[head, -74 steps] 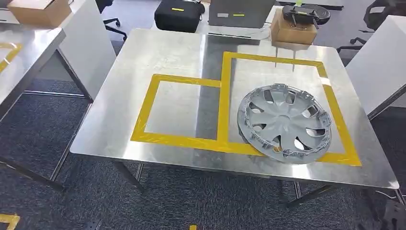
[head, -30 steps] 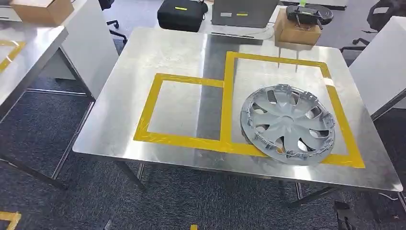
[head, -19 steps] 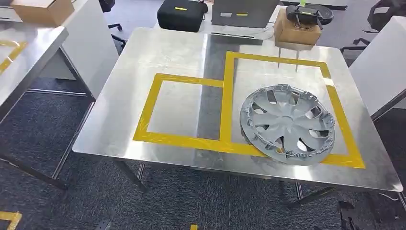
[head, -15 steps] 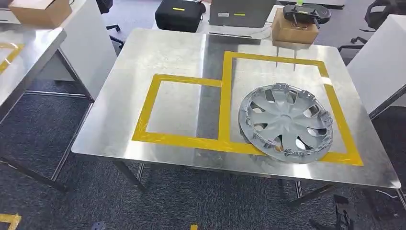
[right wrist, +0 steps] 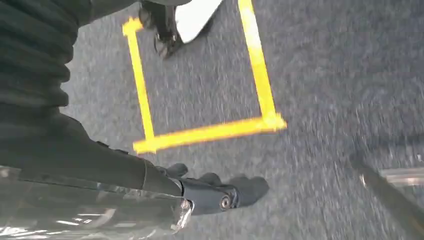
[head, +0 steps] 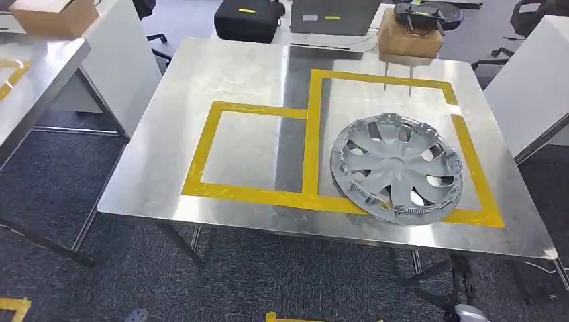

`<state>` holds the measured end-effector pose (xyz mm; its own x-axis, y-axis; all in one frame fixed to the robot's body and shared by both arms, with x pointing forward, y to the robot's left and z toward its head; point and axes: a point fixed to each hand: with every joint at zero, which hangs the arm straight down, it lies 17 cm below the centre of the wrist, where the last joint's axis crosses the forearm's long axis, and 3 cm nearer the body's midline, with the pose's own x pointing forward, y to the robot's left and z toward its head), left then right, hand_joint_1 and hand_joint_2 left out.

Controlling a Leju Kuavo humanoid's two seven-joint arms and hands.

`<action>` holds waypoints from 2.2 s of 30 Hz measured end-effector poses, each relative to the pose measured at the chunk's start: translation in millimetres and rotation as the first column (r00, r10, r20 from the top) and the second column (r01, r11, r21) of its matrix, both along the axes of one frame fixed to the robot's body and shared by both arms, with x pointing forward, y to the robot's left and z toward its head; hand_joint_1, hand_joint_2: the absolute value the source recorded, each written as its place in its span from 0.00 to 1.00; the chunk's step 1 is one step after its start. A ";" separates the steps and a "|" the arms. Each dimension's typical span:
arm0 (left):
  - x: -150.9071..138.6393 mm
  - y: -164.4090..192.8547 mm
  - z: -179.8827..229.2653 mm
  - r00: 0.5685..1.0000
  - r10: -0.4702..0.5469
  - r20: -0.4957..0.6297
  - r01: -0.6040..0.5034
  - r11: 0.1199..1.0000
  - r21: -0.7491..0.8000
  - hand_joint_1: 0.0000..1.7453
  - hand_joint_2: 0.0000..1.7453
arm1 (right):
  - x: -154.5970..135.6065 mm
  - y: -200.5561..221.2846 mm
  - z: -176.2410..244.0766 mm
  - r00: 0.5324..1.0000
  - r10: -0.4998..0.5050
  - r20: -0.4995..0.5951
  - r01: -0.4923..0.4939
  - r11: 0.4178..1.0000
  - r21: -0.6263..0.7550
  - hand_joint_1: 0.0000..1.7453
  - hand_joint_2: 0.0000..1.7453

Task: Take the parts from the cabinet and place them on the table.

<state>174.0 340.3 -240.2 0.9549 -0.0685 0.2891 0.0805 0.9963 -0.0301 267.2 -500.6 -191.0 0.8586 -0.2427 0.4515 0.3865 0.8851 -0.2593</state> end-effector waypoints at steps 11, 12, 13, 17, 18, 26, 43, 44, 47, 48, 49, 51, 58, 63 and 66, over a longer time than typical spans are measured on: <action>-0.8 21.3 -1.8 1.000 0.016 -0.006 -0.015 0.998 0.056 0.00 0.00 | 10.8 13.8 0.5 0.999 0.043 -0.015 -0.043 0.999 -0.002 0.00 1.00; 0.0 19.6 -1.8 1.000 0.016 -0.005 -0.016 0.998 0.054 0.00 0.00 | 13.7 13.8 2.0 0.999 0.041 -0.010 -0.041 0.999 -0.001 0.00 1.00; 0.5 14.1 -1.9 1.000 0.015 -0.002 -0.015 0.999 0.041 0.00 0.00 | 15.0 14.1 2.7 0.999 0.044 -0.004 -0.044 0.999 0.001 0.00 1.00; 1.2 11.6 -2.4 1.000 0.025 0.005 -0.025 0.999 0.038 0.00 0.00 | 17.7 17.2 3.0 0.999 0.041 0.011 -0.041 0.999 0.013 0.00 1.00; 2.1 9.7 -2.6 1.000 0.027 0.007 -0.027 0.999 0.040 0.00 0.00 | 17.7 18.2 2.8 0.999 0.038 0.009 -0.038 0.999 0.017 0.00 1.00; -1.8 4.1 -4.0 1.000 0.017 -0.006 -0.017 0.999 0.028 0.00 0.00 | 20.2 27.2 1.7 0.999 0.044 0.001 -0.044 0.998 0.036 0.00 1.00; -1.5 1.2 -5.7 1.000 0.016 -0.014 -0.015 0.999 0.040 0.00 0.00 | 32.0 37.8 5.2 0.998 0.066 -0.004 -0.066 0.997 0.039 0.00 1.00; -0.7 3.0 -5.3 1.000 0.017 -0.009 -0.017 0.999 0.041 0.00 0.00 | 33.2 38.8 5.6 0.997 0.071 -0.001 -0.071 0.997 0.040 0.00 1.00; -2.1 0.3 -5.8 1.000 0.015 -0.009 -0.014 0.999 0.036 0.00 0.00 | 32.7 35.6 6.2 0.997 0.071 -0.002 -0.071 0.997 0.034 0.00 1.00; -1.7 -0.8 -5.8 1.000 0.015 -0.007 -0.015 0.999 0.035 0.00 0.00 | 30.8 36.7 4.9 0.997 0.077 -0.008 -0.077 0.996 0.033 0.00 1.00; -1.1 -0.4 -5.8 1.000 0.015 -0.007 -0.015 0.999 0.038 0.00 0.00 | 29.5 36.3 4.4 0.997 0.080 -0.015 -0.079 0.996 0.030 0.00 1.00; -0.1 -1.5 -5.6 1.000 0.015 -0.004 -0.015 0.999 0.037 0.00 0.00 | 30.6 36.8 4.9 0.997 0.078 -0.015 -0.078 0.996 0.033 0.00 1.00; -6.3 -0.5 -6.1 1.000 -0.006 -0.019 0.007 1.000 0.019 0.00 0.00 | 31.8 36.0 5.5 0.995 0.101 -0.006 -0.101 0.995 0.028 0.00 1.00; -9.4 8.7 -6.8 1.000 -0.004 -0.025 0.005 0.999 0.034 0.00 0.00 | 29.7 25.4 7.3 0.994 0.109 -0.010 -0.109 0.994 0.008 0.00 1.00; -8.3 11.2 -6.4 1.000 -0.003 -0.024 0.004 0.999 0.038 0.00 0.00 | 29.8 27.4 6.8 0.993 0.117 -0.012 -0.117 0.993 0.007 0.00 1.00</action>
<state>165.7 351.5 -246.7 0.9612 -0.0825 0.2631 0.0839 0.9965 0.0058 297.0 -473.2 -184.3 0.8867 -0.1433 0.4396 0.2772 0.9257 -0.2573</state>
